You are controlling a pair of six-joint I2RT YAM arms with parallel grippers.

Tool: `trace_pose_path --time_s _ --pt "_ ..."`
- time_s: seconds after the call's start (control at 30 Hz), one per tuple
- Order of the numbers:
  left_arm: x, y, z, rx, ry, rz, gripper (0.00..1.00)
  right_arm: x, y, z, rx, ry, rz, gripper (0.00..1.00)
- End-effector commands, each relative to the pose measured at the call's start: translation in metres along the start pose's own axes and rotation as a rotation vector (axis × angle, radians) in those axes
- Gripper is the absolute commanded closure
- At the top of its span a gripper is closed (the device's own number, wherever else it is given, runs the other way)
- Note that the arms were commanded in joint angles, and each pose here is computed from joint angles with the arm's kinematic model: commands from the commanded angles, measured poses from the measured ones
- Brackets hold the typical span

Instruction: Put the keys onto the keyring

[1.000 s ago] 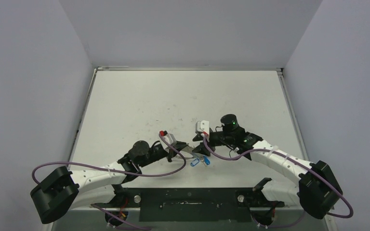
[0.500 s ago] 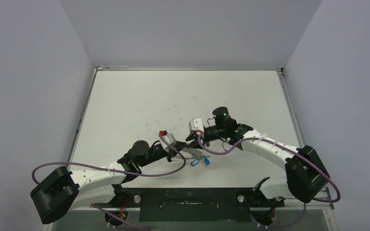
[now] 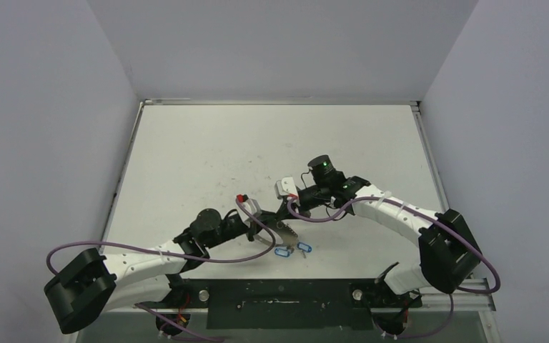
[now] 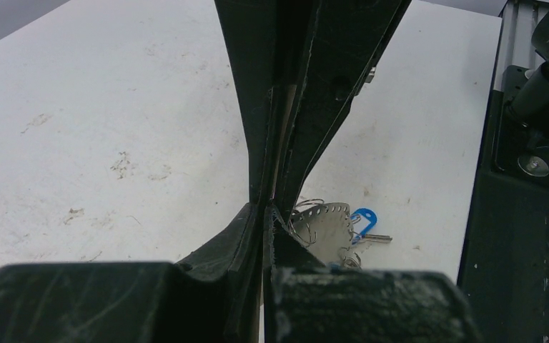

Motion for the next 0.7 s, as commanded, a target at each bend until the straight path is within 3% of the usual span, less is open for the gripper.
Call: trace_pose_path --time_s 0.0,0.13,0.2,0.43,0.67 --pt "-0.003 -0.03 0.004 0.027 -0.029 -0.108 1.0 -0.012 -0.019 -0.015 -0.015 0.12 0.057 1.0" --pt "-0.006 -0.035 0.009 0.057 -0.054 -0.107 0.73 -0.019 -0.022 -0.015 0.039 0.193 0.147 1.0" --pt "-0.008 -0.036 0.011 0.069 -0.064 -0.1 0.66 -0.021 -0.021 -0.012 0.075 0.202 0.214 1.0" --pt "-0.017 -0.029 0.012 0.094 -0.065 -0.047 0.62 -0.026 -0.004 0.002 0.172 0.197 0.528 1.0" --pt "-0.017 -0.013 0.003 0.093 0.001 0.01 0.64 -0.032 0.0 0.001 0.23 0.227 0.682 1.0"
Point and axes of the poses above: each gripper's point midway between its finger pads, its own x axis out along the fingers, its own z axis along the line the jaws close on, y = z × x, the point moved 1 cm from there along -x, back along the fingers, and after that the axes turned 1 degree about -x, right-handed, at the moved point
